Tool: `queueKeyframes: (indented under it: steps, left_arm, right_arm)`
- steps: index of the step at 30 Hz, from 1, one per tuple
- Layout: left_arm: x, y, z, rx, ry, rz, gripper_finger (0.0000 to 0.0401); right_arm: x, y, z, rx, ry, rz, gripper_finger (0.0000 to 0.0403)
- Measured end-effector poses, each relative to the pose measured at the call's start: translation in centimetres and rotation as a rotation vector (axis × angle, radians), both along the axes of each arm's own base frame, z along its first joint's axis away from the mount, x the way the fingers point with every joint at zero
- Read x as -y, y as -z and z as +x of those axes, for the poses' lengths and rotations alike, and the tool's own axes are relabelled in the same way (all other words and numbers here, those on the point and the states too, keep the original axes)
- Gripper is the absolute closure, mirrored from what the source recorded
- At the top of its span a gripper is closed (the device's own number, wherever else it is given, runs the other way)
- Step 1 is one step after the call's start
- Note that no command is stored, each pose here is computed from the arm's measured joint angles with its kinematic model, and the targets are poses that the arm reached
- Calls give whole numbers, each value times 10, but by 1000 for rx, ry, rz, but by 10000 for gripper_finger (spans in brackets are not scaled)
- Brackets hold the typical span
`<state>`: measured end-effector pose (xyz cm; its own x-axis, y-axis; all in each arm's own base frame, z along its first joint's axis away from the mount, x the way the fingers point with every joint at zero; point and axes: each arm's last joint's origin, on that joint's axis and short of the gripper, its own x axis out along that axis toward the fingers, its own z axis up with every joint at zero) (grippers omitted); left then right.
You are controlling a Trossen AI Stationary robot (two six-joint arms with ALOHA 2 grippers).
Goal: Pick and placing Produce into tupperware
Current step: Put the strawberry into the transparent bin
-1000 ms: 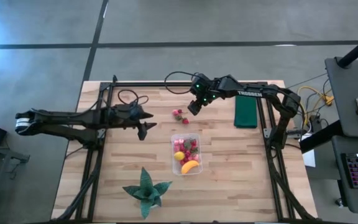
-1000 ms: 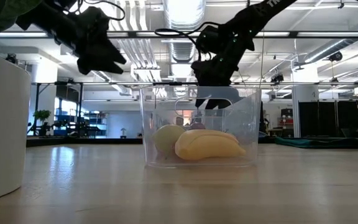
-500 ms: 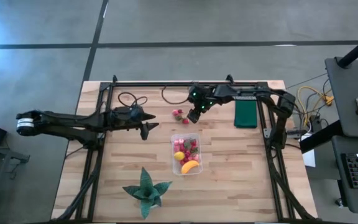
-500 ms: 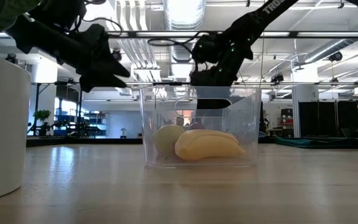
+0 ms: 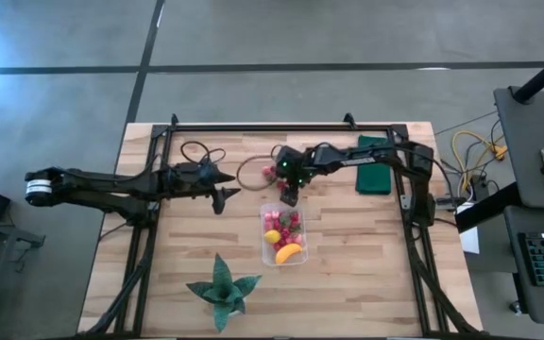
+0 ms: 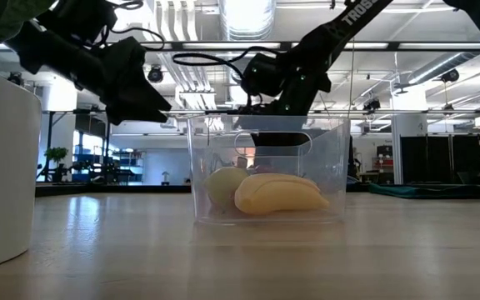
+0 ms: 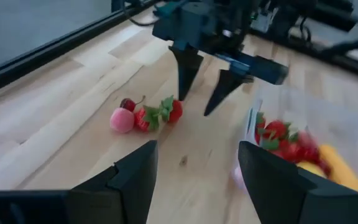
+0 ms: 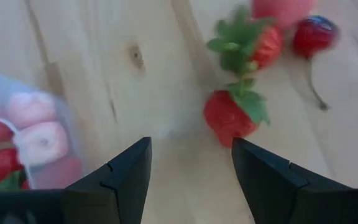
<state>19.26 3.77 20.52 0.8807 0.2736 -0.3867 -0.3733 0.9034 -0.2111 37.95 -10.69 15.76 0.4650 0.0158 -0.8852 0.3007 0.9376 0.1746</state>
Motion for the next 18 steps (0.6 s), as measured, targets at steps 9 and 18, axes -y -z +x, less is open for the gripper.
queueKeyframes:
  steps: [9, 18]
  left_arm:
    - [0, 3, -1, -61, 35, 87, 192]
    - [-4, 5, -2, -76, 27, 113, 192]
  right_arm:
    - [-6, 6, 9, 11, -24, -137, 188]
    - [-3, 10, 14, 43, -33, -152, 188]
